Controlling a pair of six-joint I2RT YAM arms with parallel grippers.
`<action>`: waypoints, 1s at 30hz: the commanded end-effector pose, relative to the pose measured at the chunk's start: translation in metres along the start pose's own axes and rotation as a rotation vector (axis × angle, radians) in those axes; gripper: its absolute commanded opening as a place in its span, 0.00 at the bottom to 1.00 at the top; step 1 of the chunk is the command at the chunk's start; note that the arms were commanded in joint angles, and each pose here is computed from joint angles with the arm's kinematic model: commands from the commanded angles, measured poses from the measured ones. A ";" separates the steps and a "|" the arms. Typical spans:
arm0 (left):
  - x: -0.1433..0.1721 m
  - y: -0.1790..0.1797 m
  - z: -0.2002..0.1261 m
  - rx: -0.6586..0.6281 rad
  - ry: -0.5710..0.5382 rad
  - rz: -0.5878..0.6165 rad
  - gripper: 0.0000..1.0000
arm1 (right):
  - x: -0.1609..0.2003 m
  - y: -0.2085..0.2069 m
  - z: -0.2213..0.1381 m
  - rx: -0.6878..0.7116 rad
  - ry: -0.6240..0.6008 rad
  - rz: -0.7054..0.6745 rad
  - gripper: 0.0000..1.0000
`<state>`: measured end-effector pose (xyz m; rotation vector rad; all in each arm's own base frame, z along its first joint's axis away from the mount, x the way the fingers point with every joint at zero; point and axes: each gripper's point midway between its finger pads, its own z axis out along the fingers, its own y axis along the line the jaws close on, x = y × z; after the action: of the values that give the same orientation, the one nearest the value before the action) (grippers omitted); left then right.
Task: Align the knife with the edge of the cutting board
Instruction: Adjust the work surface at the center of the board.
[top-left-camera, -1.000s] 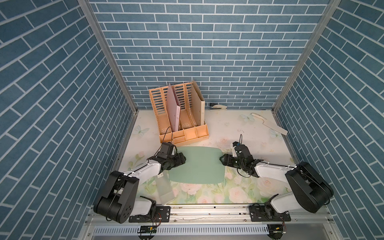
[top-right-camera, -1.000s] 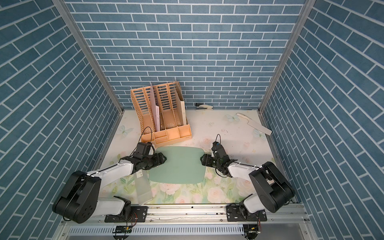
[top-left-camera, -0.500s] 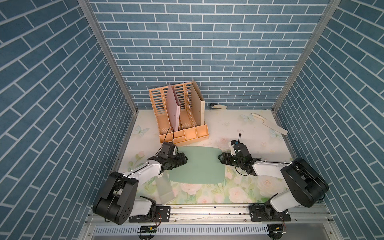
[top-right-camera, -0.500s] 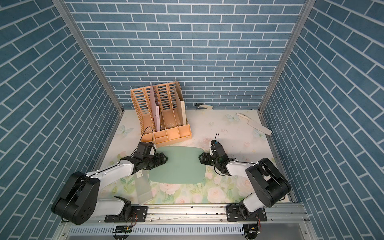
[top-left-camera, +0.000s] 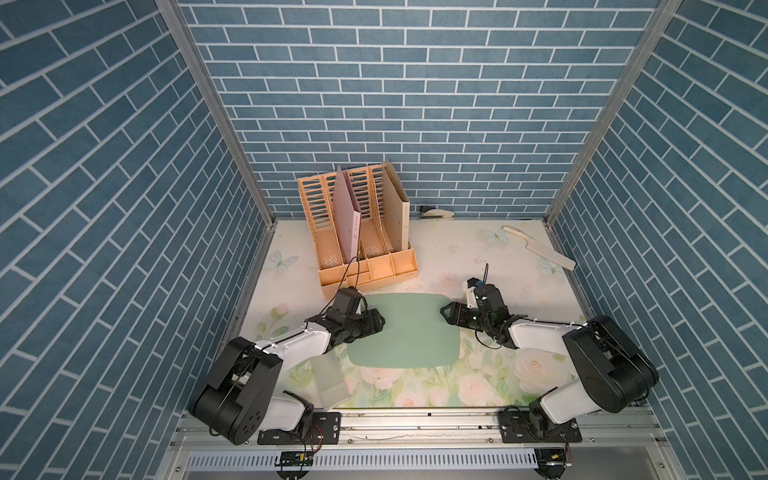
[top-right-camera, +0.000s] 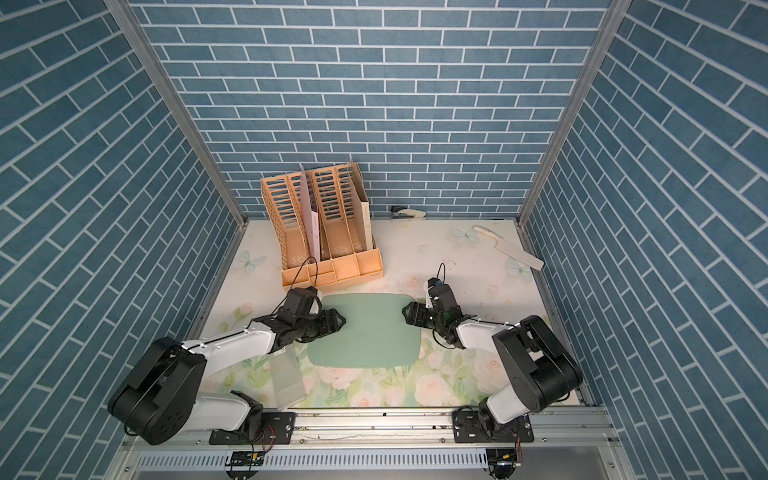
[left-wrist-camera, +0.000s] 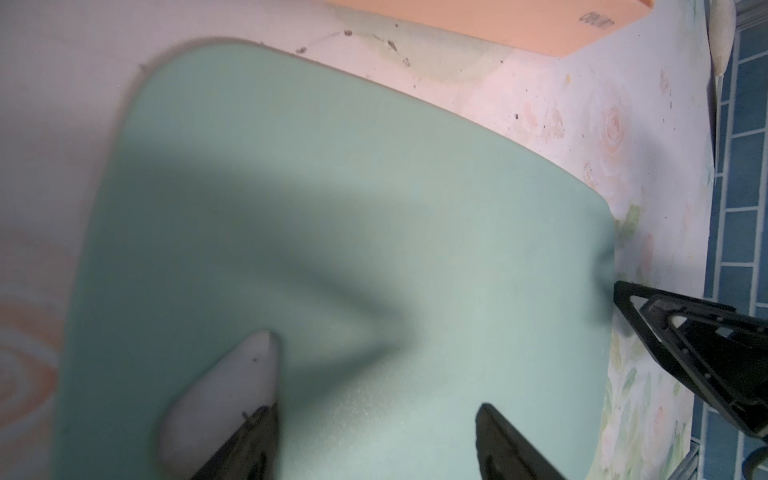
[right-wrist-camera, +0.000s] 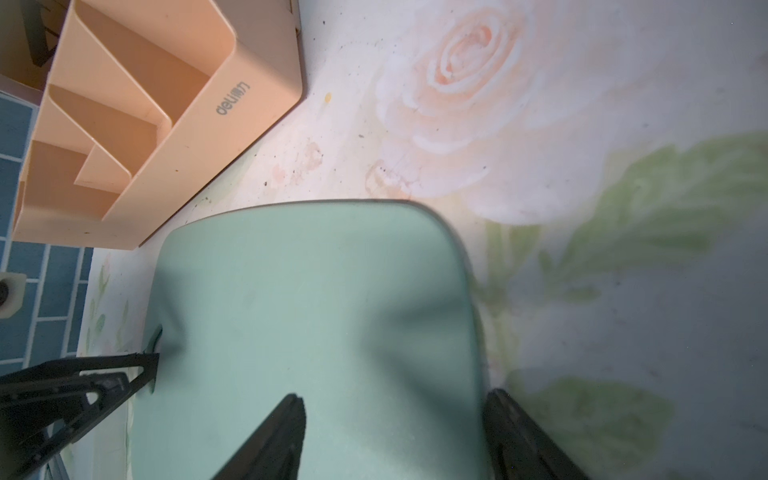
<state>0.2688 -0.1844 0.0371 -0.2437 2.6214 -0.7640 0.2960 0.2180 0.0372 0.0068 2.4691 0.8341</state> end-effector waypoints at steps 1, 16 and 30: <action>0.011 0.004 0.003 -0.016 0.027 -0.008 0.78 | 0.047 -0.035 0.004 0.099 0.156 0.040 0.71; -0.012 0.010 -0.002 -0.118 -0.039 0.044 0.83 | 0.049 -0.038 -0.005 0.122 0.152 0.045 0.70; -0.004 0.015 0.014 -0.106 -0.006 0.026 0.83 | 0.076 -0.020 -0.003 0.064 0.201 0.040 0.69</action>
<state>0.2889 -0.1807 0.0359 -0.2402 2.5948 -0.6426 0.2763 0.2251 0.0358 -0.0585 2.4601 0.8564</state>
